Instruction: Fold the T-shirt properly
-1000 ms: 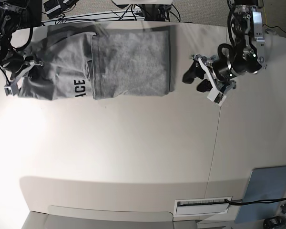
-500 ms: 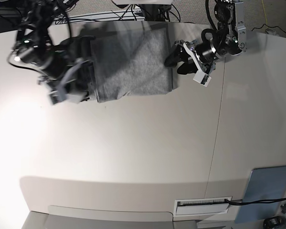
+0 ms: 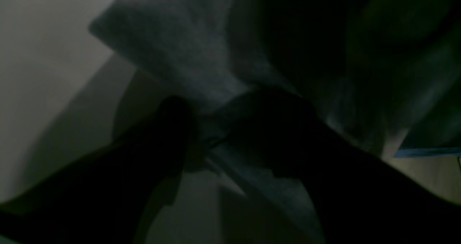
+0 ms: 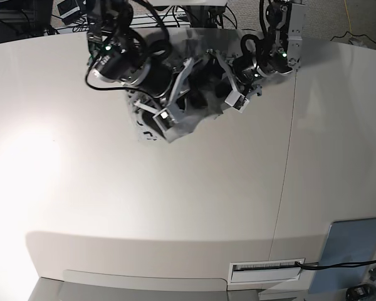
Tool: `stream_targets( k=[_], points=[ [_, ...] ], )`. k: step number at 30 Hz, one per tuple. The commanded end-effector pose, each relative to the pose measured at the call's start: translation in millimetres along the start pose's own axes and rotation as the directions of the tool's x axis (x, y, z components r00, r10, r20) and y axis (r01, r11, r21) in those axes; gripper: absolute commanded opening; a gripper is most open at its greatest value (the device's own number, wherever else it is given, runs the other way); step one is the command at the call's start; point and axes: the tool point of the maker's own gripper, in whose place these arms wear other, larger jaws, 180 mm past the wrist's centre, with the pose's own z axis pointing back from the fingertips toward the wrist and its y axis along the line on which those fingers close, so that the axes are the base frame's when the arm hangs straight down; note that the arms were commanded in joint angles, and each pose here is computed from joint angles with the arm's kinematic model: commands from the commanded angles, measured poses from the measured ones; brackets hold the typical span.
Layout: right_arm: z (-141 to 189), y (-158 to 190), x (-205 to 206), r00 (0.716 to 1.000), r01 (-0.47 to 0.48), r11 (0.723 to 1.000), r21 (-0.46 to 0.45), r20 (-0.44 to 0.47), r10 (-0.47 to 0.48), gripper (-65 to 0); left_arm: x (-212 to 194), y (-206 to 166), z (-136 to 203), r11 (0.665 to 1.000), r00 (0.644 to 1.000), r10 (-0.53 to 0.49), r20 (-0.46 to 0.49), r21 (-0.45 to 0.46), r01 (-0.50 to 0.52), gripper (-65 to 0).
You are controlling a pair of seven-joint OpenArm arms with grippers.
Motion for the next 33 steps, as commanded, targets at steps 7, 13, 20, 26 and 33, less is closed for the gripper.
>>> stream_targets(
  k=[7,13,20,26,33],
  points=[
    [0,11,8,0.995,-0.094,0.995,0.023,0.025,0.093,-65.0,-10,20,5,0.997,0.996,-0.024,-0.083,0.066,0.029,-31.6],
    [2,34,12,0.997,-0.063,0.987,0.147,0.059,0.054,-41.5,-2,24,4,0.996,0.996,-0.041,-0.079,0.070,0.047,-31.6],
    [7,54,18,0.994,-0.065,0.964,0.257,0.097,0.042,-41.5,6,32,7,0.995,0.996,-0.053,-0.068,0.085,0.059,-31.6],
    [14,11,23,0.993,-0.029,0.991,0.127,0.119,0.014,-41.6,28,73,39,0.976,0.999,-0.049,0.000,0.213,0.048,-31.6],
    [60,-95,21,0.982,0.094,0.974,-0.204,0.178,-0.058,-41.6,49,83,82,0.985,0.994,0.042,0.105,0.164,-0.058,-31.6]
  ],
)
